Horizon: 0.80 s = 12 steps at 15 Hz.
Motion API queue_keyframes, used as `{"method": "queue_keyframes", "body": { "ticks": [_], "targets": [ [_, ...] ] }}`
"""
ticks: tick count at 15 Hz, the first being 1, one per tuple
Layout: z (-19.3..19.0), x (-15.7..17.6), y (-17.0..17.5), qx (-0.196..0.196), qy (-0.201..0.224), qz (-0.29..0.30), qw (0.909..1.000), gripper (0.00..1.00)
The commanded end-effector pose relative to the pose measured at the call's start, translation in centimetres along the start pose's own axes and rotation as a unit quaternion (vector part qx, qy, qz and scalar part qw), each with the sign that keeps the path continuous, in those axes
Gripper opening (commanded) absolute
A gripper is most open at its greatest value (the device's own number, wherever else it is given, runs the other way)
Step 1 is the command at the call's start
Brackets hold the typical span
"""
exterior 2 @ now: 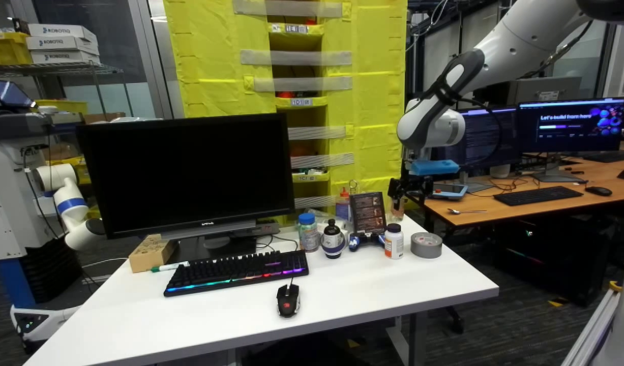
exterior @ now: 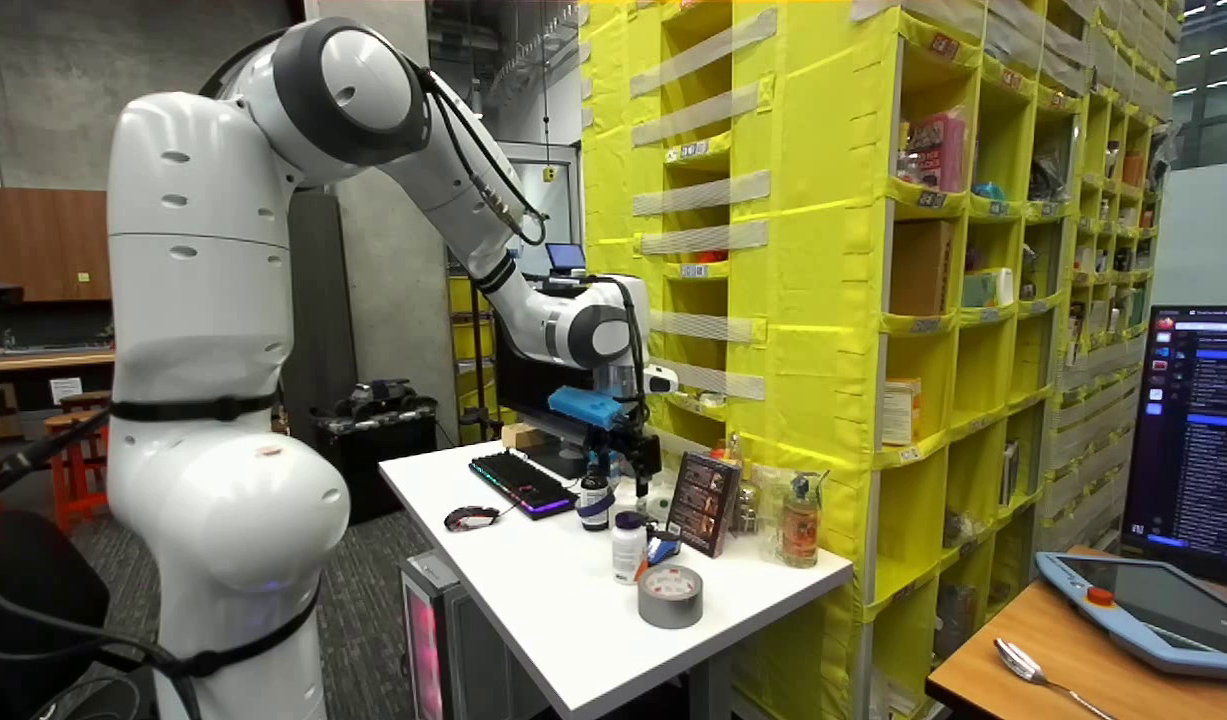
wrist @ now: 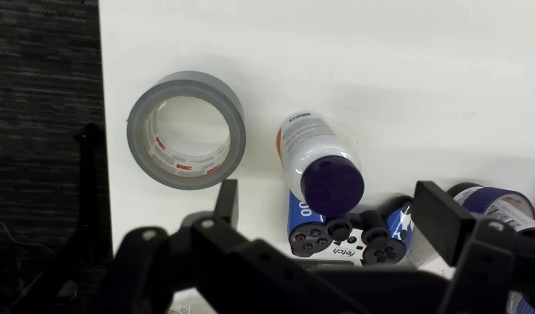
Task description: Remove the white bottle from the grey masking tape, put it on the table and hen put it back in the center of the grey masking tape
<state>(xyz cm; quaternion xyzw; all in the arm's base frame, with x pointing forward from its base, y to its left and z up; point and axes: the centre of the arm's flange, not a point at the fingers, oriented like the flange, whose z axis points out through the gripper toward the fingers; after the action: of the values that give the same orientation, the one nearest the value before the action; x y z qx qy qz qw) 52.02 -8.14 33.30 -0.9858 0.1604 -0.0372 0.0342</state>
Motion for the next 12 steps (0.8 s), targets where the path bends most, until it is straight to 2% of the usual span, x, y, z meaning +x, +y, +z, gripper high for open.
{"method": "queue_keyframes", "body": {
  "ticks": [1, 6, 12],
  "targets": [
    [0.0, 0.0, 0.0, 0.0, 0.0, 0.0, 1.0, 1.0],
    [-0.4, 0.0, -1.4, -0.024, 0.006, -0.024, 0.9994, 1.0],
    [-1.1, 0.2, -4.7, -0.087, 0.018, -0.072, 0.9934, 1.0]
  ]
}}
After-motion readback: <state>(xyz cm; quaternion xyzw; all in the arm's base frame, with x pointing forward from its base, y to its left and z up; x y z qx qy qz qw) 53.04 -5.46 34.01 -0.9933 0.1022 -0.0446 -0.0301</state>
